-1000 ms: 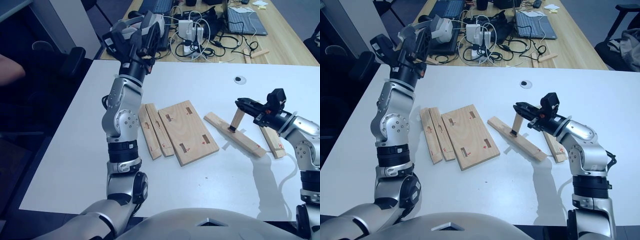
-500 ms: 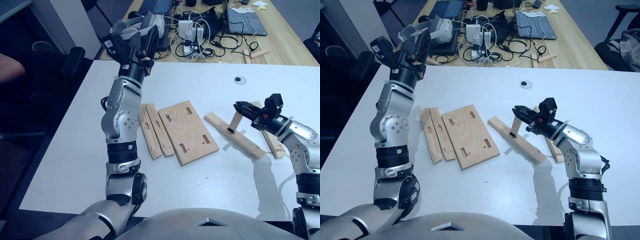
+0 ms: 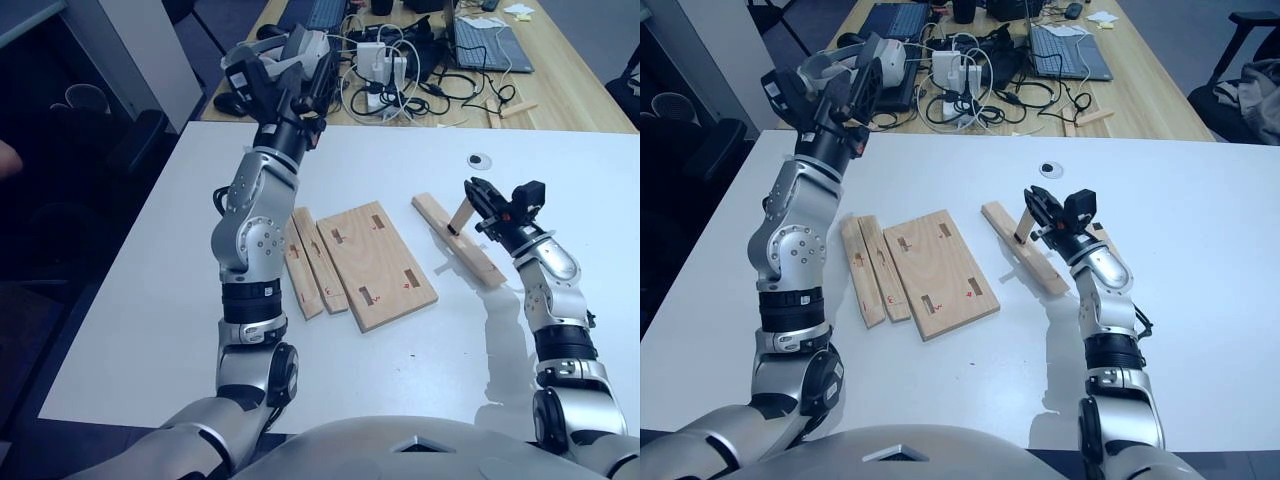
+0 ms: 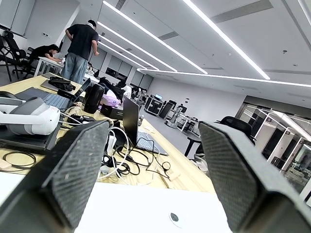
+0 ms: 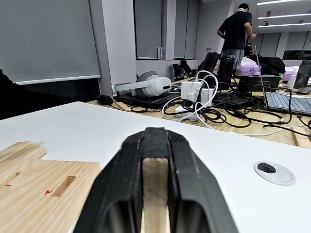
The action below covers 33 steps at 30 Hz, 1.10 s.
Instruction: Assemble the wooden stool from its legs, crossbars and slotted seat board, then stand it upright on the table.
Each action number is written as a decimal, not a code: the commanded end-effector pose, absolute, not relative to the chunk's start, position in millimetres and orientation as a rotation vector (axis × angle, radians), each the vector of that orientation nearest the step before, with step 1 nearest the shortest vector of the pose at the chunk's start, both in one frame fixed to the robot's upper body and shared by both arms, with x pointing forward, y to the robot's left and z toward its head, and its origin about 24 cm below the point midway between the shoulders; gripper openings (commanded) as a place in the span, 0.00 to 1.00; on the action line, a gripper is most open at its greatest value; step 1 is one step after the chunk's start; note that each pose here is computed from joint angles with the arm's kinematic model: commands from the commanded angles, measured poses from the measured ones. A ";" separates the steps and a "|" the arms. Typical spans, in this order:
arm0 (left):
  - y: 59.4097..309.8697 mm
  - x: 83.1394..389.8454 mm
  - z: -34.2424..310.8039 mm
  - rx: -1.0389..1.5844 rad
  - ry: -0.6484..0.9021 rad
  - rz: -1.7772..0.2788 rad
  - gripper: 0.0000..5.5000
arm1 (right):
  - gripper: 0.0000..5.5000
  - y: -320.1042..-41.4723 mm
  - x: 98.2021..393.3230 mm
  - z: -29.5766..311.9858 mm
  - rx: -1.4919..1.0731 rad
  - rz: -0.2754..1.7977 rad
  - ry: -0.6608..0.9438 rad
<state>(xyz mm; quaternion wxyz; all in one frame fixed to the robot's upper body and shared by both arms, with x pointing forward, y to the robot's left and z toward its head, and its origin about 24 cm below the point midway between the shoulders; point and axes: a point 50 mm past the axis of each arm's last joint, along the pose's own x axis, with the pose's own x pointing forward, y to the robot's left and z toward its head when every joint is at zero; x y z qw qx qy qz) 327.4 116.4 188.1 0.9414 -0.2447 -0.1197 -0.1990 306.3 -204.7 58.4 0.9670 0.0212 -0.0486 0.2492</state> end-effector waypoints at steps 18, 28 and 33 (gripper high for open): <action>106.7 327.5 165.6 -0.616 -0.187 -0.409 0.61 | 0.27 -220.4 311.9 51.8 -0.025 0.380 0.038; 107.2 329.5 162.2 -0.676 -0.201 -0.410 0.61 | 0.56 -237.0 323.5 88.7 -0.064 0.390 -0.069; 108.6 329.9 159.2 -0.705 -0.197 -0.410 0.61 | 0.69 -234.2 327.7 120.5 -0.062 0.432 -0.160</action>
